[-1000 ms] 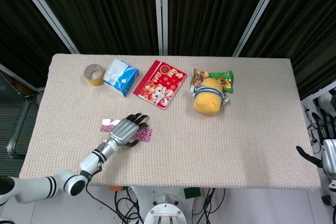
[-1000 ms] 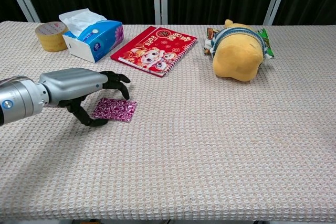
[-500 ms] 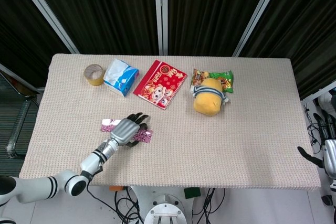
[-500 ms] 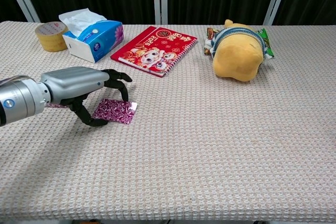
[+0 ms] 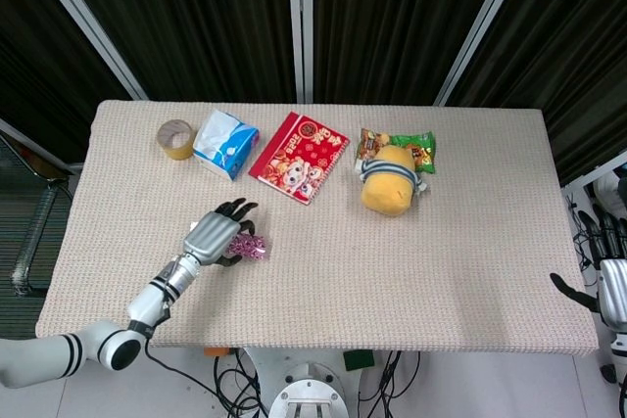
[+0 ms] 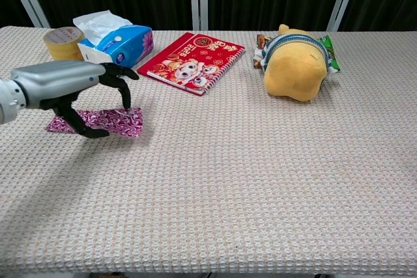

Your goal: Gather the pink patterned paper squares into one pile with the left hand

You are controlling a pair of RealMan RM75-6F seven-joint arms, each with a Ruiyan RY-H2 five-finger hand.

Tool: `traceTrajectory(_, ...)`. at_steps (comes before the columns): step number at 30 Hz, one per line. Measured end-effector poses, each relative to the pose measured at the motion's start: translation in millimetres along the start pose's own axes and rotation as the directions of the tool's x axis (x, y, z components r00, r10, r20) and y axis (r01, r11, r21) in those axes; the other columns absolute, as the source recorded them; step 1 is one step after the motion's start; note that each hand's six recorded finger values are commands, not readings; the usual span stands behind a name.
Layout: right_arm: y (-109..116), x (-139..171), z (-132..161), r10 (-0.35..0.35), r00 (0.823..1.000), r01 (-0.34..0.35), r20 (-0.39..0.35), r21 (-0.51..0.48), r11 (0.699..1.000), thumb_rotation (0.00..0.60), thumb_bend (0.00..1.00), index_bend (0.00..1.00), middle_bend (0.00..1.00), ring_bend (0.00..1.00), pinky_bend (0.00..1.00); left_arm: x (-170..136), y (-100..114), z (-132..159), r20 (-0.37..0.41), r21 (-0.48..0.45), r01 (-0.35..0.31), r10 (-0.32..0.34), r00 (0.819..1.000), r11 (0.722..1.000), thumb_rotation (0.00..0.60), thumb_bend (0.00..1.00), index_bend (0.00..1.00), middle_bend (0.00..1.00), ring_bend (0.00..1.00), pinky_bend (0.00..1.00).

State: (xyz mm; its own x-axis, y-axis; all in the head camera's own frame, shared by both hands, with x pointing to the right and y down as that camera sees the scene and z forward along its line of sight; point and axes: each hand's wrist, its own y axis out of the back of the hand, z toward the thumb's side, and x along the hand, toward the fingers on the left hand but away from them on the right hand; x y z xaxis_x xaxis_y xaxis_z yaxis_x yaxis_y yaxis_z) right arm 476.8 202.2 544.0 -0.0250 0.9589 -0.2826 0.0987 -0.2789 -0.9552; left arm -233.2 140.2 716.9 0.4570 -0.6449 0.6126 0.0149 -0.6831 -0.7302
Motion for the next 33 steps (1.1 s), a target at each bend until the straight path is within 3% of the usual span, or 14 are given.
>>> traceTrajectory(10,-4.1,-0.3,3.2,0.009,1.000,-0.009,-0.007,0.000,1.000,0.600,0.33,0.00,0.00,0.00,0.00,-18.5,0.7,-39.0,-0.075,-0.028,0.021,-0.023,0.997,0.999,0.600,0.21,0.40,0.08,0.00,0.14)
traceTrajectory(20,-5.5,0.1,3.1,0.009,1.000,-0.009,-0.007,-0.002,1.000,0.600,0.33,0.00,0.00,0.00,0.00,-12.2,1.8,-62.8,-0.098,-0.010,0.017,-0.018,0.995,1.000,0.600,0.21,0.40,0.08,0.00,0.14)
traceTrajectory(33,-8.2,-0.3,-1.4,0.016,1.000,-0.016,0.005,-0.003,1.000,0.600,0.33,0.00,0.00,0.00,0.00,-8.7,-5.2,-74.1,-0.114,0.001,0.037,-0.037,0.993,0.999,0.600,0.21,0.40,0.08,0.00,0.14)
